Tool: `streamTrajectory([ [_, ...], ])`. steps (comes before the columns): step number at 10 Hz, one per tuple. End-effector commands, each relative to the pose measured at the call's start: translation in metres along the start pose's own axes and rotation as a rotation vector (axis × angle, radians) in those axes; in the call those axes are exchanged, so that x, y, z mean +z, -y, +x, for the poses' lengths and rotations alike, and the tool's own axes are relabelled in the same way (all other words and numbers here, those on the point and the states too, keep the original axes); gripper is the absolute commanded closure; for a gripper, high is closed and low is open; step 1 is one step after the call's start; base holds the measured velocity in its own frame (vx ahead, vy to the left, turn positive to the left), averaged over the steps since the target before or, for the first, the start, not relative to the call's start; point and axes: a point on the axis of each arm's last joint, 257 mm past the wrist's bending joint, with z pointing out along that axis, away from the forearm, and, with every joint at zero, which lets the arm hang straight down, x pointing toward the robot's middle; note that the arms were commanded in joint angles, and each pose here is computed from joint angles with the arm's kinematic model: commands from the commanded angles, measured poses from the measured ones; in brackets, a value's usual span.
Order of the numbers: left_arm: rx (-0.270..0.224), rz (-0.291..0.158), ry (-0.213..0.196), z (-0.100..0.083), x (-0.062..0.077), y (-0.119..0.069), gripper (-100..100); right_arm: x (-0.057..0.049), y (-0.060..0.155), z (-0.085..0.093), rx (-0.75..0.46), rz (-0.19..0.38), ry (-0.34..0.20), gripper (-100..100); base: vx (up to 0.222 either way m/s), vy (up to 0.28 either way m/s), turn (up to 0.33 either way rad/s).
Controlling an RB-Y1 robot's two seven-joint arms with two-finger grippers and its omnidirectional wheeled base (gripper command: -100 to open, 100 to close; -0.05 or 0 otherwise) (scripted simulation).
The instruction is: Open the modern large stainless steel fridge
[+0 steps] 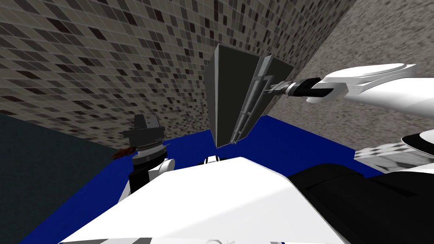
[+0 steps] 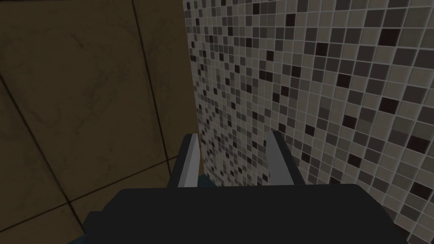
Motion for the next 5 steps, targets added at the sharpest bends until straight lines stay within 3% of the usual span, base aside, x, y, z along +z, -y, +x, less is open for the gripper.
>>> streamTrajectory([
  [1,0.0,0.0,0.0,0.0,0.0,0.0,0,-0.004,0.007,0.007,0.003,0.014,-0.013,100,-0.061,0.292,-0.224],
  [3,0.0,0.0,0.0,0.0,0.0,0.0,0,-0.008,0.018,0.016,0.01,0.042,-0.029,100,-0.043,0.261,-0.203],
  [5,0.0,0.0,0.0,0.0,0.0,0.0,0,-0.01,0.023,0.022,0.004,0.055,-0.041,100,-0.034,0.173,-0.171],
])
